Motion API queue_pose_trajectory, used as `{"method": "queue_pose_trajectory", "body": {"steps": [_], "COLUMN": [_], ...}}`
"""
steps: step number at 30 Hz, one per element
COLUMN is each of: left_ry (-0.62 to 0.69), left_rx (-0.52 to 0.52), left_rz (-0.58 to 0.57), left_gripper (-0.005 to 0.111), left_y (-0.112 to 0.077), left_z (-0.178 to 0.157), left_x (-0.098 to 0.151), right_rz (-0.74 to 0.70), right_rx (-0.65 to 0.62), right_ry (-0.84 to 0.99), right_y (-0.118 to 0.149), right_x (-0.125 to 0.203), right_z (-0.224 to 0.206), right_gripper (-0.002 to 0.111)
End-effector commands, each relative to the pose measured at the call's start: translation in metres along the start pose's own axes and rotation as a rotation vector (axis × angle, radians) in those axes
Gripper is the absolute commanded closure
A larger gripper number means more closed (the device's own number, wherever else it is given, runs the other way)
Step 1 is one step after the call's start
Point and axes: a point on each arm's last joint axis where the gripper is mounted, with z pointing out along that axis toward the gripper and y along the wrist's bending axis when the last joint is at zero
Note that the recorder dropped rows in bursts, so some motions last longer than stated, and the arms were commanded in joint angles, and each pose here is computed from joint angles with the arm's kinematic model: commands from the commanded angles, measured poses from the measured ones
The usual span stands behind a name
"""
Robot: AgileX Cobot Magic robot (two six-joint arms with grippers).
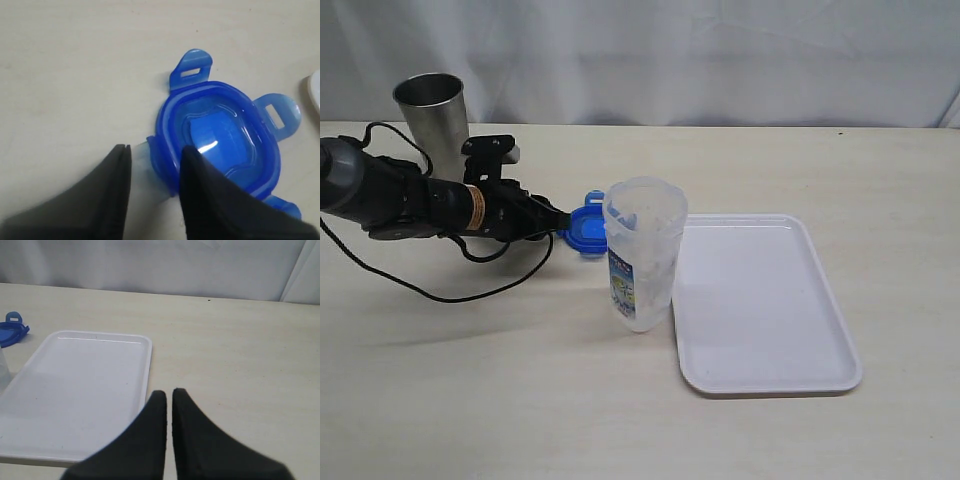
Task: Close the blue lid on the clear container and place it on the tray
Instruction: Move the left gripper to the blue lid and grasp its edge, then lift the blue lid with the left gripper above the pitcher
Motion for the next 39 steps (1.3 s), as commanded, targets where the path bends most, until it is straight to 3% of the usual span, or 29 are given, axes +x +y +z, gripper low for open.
{"method": "queue_pose_trajectory", "body": {"steps": [1, 10, 12, 19, 26, 35, 39], "left_ry": [0.001, 0.001, 0.017, 0.038, -0.056, -0.25, -0.331], "left_rx": [0.008, 0.012, 0.022, 0.021, -0.008, -0.013, 0.046], "left_rz": [-0.002, 0.0, 0.04, 0.14, 0.23, 0.394, 0.494], "left_gripper": [0.085, 0.094, 0.107, 0.107, 0.107, 0.107, 0.107], "left_y": [-0.003, -0.003, -0.004, -0.007, -0.022, -0.056, -0.076], "left_z": [0.003, 0.003, 0.003, -0.003, -0.037, -0.106, -0.135], "left_x": [0.0, 0.0, 0.002, -0.002, -0.04, -0.094, -0.109], "right_rz": [0.002, 0.002, 0.002, 0.002, 0.002, 0.002, 0.002], "right_rx": [0.004, 0.004, 0.004, 0.004, 0.004, 0.004, 0.004], "right_ry": [-0.012, -0.012, -0.012, -0.012, -0.012, -0.012, -0.012], "right_y": [0.0, 0.0, 0.0, 0.0, 0.0, 0.0, 0.0], "right_x": [0.0, 0.0, 0.0, 0.0, 0.0, 0.0, 0.0], "right_z": [0.0, 0.0, 0.0, 0.0, 0.0, 0.0, 0.0], "right_gripper": [0.104, 0.104, 0.104, 0.104, 0.104, 0.104, 0.104]}}
